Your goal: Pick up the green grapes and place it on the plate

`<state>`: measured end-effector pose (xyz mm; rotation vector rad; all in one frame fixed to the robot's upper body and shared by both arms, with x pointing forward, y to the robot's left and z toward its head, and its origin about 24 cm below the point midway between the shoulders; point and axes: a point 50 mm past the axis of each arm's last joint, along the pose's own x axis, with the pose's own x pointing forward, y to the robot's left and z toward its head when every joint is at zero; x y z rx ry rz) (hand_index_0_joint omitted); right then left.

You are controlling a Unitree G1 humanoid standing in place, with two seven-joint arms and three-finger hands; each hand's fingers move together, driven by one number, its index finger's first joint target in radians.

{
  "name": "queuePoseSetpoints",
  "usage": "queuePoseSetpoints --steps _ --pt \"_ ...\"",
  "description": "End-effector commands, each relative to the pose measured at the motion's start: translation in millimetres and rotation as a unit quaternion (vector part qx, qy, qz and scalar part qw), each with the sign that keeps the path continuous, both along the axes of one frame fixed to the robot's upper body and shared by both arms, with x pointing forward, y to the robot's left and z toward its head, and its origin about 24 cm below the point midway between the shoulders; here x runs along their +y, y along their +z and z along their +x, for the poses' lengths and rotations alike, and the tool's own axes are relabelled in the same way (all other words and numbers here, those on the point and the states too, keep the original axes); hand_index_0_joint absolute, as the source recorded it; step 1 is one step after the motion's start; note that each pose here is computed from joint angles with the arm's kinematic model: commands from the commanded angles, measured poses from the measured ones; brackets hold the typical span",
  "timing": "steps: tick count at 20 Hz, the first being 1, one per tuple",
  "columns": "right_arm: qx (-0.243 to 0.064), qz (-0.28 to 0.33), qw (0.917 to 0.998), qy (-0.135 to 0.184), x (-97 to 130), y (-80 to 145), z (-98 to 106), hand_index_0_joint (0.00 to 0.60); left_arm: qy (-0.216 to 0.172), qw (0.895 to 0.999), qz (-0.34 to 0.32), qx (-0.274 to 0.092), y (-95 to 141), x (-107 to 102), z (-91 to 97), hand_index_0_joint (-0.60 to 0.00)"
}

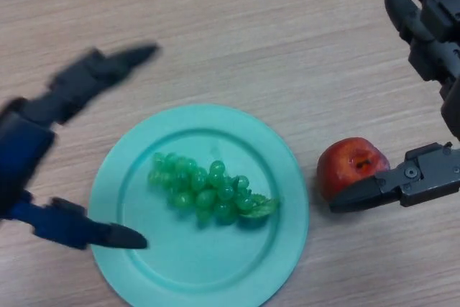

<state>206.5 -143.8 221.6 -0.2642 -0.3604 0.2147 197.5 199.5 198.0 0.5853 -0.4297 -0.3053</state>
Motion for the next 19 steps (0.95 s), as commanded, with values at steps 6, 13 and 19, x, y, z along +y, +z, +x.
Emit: queuePoseSetpoints --steps 6,13,19 --pt "-0.098 0.008 0.9952 0.002 -1.5 24.1 -12.1 0.000 0.024 0.975 -0.199 -0.100 41.1 32.9 -19.3 0.000" --pt "-0.095 0.010 0.9954 0.008 4.7 24.0 -10.6 0.000 0.053 0.950 -0.299 -0.069 46.3 41.2 -29.6 0.000" --pt "-0.091 0.020 0.9956 0.013 0.1 24.6 -10.7 0.000 0.027 0.958 -0.281 -0.049 64.4 27.5 -30.1 0.000"
